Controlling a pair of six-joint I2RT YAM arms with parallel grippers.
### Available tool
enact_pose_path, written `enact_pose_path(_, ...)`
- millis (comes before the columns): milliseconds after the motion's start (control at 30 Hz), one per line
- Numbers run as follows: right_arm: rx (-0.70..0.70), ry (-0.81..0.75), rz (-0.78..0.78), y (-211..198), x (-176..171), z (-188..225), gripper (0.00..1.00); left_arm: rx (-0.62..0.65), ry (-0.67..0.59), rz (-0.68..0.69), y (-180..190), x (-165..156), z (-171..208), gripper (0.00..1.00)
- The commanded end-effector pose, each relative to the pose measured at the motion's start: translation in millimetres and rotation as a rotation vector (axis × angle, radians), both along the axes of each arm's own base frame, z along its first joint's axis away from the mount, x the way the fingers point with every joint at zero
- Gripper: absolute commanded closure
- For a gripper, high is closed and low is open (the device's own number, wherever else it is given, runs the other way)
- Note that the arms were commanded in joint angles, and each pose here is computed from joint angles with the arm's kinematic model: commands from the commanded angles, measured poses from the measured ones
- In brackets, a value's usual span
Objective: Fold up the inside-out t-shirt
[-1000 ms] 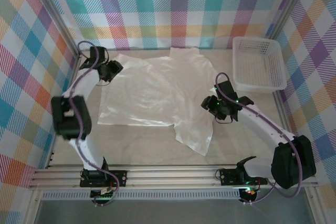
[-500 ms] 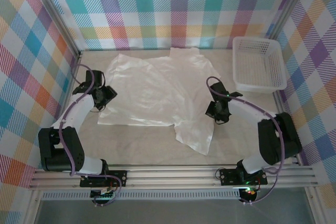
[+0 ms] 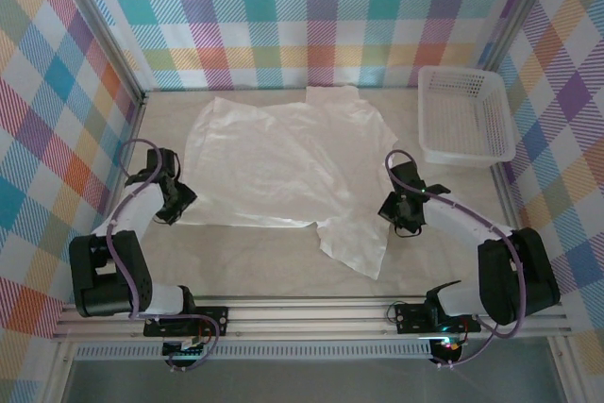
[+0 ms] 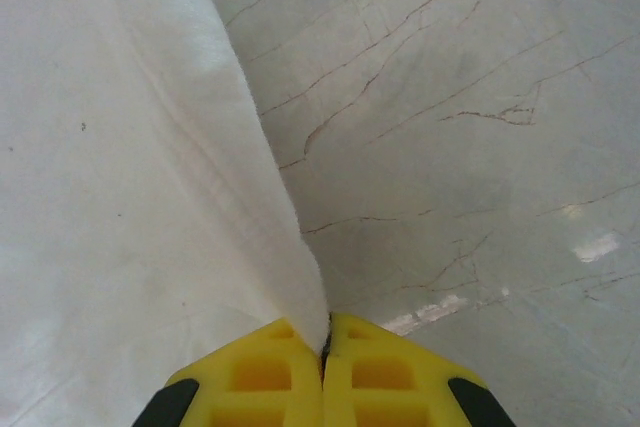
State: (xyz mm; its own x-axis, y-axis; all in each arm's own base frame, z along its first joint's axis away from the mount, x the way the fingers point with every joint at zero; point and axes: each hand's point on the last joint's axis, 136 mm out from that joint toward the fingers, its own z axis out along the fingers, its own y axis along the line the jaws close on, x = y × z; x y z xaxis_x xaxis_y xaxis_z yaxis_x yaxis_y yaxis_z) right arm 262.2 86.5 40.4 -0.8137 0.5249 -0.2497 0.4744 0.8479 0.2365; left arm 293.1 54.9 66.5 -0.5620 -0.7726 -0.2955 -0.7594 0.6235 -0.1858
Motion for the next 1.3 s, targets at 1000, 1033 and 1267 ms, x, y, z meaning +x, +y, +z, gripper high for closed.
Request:
enact_pose_path(1000,0.039,-0.005,-0.025,6,5,0,1.00,-0.040,-0.061,0.212,7,-85,-9,1.00)
enact_pose_path(1033,0.037,-0.003,-0.022,6,6,0,1.00,-0.026,-0.042,0.245,8,-98,-16,1.00)
enact_pose_path(1267,0.026,0.015,-0.030,3,4,0,1.00,0.000,-0.004,0.266,11,-115,-28,0.93)
